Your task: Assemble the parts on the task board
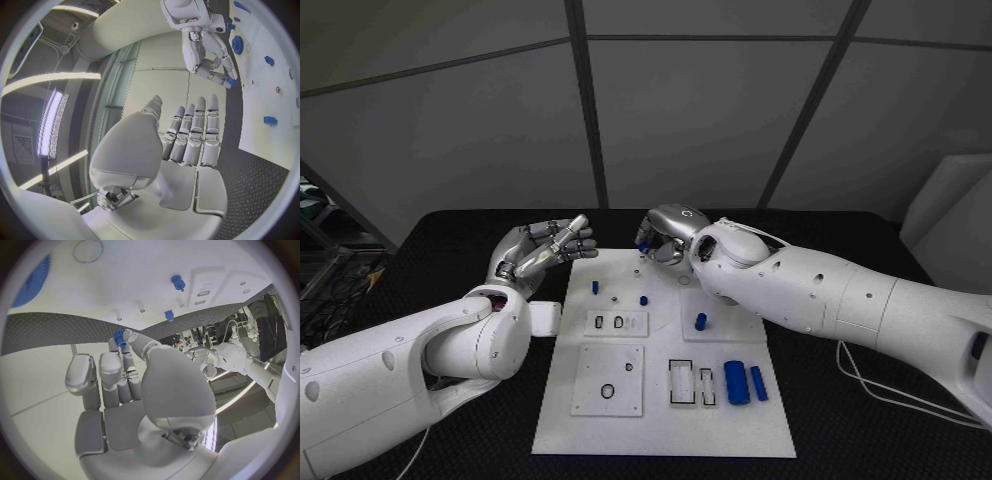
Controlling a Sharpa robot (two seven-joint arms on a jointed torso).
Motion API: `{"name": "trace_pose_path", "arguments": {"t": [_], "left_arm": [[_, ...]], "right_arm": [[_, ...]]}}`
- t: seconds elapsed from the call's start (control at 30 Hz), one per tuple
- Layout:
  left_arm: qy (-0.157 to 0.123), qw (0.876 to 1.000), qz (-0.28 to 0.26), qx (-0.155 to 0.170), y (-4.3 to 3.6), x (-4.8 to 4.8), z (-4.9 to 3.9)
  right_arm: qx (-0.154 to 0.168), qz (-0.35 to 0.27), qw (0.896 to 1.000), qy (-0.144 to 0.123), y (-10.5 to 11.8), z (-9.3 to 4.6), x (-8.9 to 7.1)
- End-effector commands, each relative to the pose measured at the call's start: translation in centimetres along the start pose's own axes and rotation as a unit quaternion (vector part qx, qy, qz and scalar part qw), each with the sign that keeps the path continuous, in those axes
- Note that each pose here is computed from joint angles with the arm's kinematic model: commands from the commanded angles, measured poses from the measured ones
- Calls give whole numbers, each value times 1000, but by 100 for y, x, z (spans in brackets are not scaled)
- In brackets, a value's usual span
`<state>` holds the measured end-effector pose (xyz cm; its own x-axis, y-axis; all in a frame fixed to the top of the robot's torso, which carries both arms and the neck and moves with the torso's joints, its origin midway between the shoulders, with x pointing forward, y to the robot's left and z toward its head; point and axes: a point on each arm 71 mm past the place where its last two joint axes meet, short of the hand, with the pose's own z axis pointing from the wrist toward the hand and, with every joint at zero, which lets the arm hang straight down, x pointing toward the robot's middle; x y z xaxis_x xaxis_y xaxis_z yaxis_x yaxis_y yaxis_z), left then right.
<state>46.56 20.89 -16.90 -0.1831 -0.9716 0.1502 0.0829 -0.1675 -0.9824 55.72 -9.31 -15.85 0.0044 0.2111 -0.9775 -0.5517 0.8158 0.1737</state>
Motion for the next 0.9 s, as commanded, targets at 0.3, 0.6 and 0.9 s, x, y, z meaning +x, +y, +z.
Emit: {"name": "trace_pose_path", "arguments": {"t": [0.3,0.6,0.9], "left_arm": [[12,1000,-3,3,-13,29,9],[13,1000,-4,2,-15,39,9],[14,1000,-4,3,-20,41,8]], "right_arm": [[-5,0,999,34,27,53,58],[8,-6,998,54,-2,95,110],[15,-13,998,64,-22,110,134]]}}
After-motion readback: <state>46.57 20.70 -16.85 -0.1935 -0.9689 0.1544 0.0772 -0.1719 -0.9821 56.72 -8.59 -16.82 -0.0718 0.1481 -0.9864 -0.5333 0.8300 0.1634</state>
